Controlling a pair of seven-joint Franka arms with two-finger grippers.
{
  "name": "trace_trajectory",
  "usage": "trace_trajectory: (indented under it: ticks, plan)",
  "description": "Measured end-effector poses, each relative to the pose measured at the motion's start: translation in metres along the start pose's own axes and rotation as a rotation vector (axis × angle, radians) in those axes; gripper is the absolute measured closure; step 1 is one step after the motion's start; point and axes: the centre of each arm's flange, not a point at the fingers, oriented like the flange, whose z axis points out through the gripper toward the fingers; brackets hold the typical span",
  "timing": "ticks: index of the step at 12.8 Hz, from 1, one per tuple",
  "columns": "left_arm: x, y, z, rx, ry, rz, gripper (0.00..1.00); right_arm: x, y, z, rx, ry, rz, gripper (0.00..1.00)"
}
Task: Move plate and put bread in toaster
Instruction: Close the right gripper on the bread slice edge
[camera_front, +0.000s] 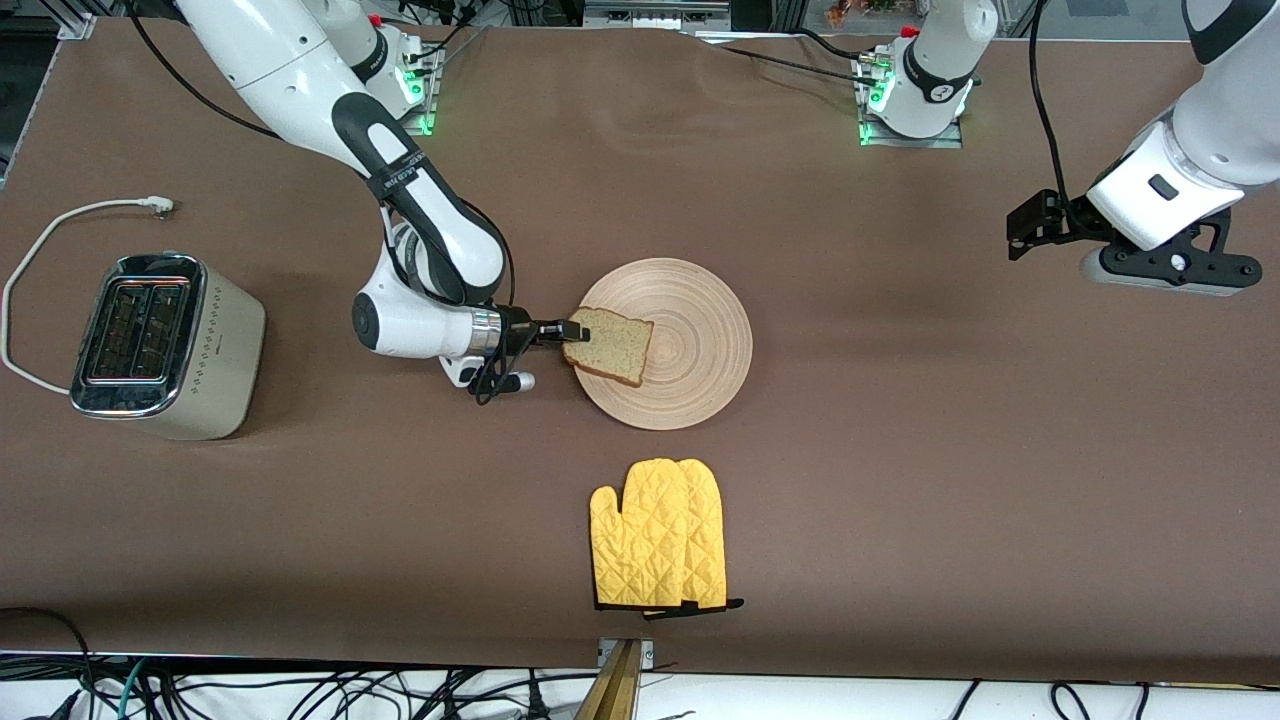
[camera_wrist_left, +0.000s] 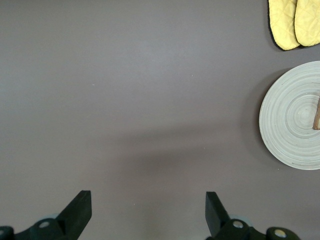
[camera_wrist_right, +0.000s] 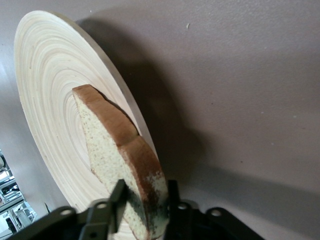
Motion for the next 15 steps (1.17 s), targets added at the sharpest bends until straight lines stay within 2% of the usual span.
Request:
trace_trajectory:
  ticks: [1, 2, 5, 6, 10, 12, 13, 14, 15]
  plan:
    - [0.0, 0.0, 0.0, 0.0, 0.0, 0.0, 0.0, 0.0, 0.0, 0.0, 0.0, 0.0, -0.003, 0.76]
    - [0.0, 0.0, 0.0, 0.0, 0.0, 0.0, 0.0, 0.0, 0.0, 0.0, 0.0, 0.0, -0.007, 0.78]
    - [0.0, 0.0, 0.0, 0.0, 0.0, 0.0, 0.0, 0.0, -0.002, -0.001, 0.002, 0.002, -0.011, 0.75]
    - [0.0, 0.0, 0.0, 0.0, 0.0, 0.0, 0.0, 0.0, -0.002, -0.001, 0.002, 0.002, -0.011, 0.69]
    - [0.0, 0.0, 0.0, 0.0, 0.0, 0.0, 0.0, 0.002, -0.003, -0.004, 0.004, 0.008, -0.013, 0.29]
    - [0.0, 0.0, 0.0, 0.0, 0.0, 0.0, 0.0, 0.004, -0.004, -0.007, 0.007, 0.013, -0.013, 0.23]
    - [0.0, 0.0, 0.0, 0.0, 0.0, 0.0, 0.0, 0.005, -0.004, -0.008, 0.008, 0.016, -0.013, 0.23]
    - [0.0, 0.0, 0.0, 0.0, 0.0, 0.0, 0.0, 0.006, -0.004, -0.01, 0.009, 0.019, -0.013, 0.3]
    - [0.0, 0.0, 0.0, 0.0, 0.0, 0.0, 0.0, 0.006, -0.005, -0.011, 0.01, 0.021, -0.014, 0.42]
